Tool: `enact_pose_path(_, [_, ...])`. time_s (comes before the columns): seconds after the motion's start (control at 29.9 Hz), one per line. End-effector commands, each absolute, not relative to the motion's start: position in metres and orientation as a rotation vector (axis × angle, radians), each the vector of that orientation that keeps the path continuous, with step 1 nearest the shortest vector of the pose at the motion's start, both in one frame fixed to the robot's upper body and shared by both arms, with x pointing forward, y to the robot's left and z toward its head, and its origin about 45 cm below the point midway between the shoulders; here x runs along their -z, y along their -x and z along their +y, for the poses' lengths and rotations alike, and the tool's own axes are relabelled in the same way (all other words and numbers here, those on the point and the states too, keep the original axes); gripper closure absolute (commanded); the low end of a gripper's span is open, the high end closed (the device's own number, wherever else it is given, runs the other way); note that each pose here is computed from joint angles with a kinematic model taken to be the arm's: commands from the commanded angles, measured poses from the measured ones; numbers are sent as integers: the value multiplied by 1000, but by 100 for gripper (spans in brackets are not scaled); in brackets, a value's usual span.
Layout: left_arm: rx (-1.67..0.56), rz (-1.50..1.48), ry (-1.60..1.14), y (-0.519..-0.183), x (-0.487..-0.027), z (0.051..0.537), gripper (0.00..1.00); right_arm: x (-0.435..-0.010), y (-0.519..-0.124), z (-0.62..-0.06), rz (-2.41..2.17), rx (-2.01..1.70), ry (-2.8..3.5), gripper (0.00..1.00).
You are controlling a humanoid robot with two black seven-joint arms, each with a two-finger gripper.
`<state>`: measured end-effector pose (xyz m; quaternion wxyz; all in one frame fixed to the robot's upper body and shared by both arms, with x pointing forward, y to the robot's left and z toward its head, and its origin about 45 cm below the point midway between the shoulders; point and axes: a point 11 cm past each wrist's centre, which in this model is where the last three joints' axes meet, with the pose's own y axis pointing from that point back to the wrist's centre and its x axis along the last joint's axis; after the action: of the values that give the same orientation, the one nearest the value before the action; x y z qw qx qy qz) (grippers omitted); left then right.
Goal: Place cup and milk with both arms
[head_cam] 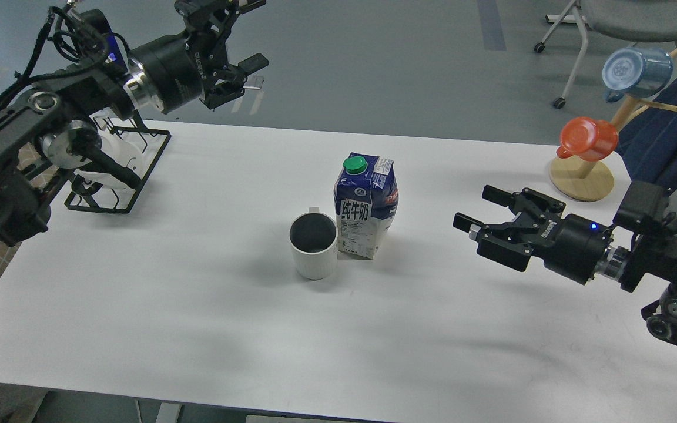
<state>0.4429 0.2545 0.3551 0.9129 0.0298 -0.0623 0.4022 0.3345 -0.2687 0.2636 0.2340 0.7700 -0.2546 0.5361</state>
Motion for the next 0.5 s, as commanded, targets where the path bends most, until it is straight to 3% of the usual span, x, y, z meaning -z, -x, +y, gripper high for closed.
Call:
enact_pose_path(0.0, [-834,-130,-55,-443,-355,255,2,-314,-356,-276,-930,-1493,-2103,4])
enact_pose_path(0.23, [-883,-145,12,-449,-374,268,2,-433,-402,-291,-1149,-1316,-2356,2])
enact_pose_path(0.47, [-958,-124,62,-464,-378,284,2,-478,-462,-304,-1429,-1140,-2538,0])
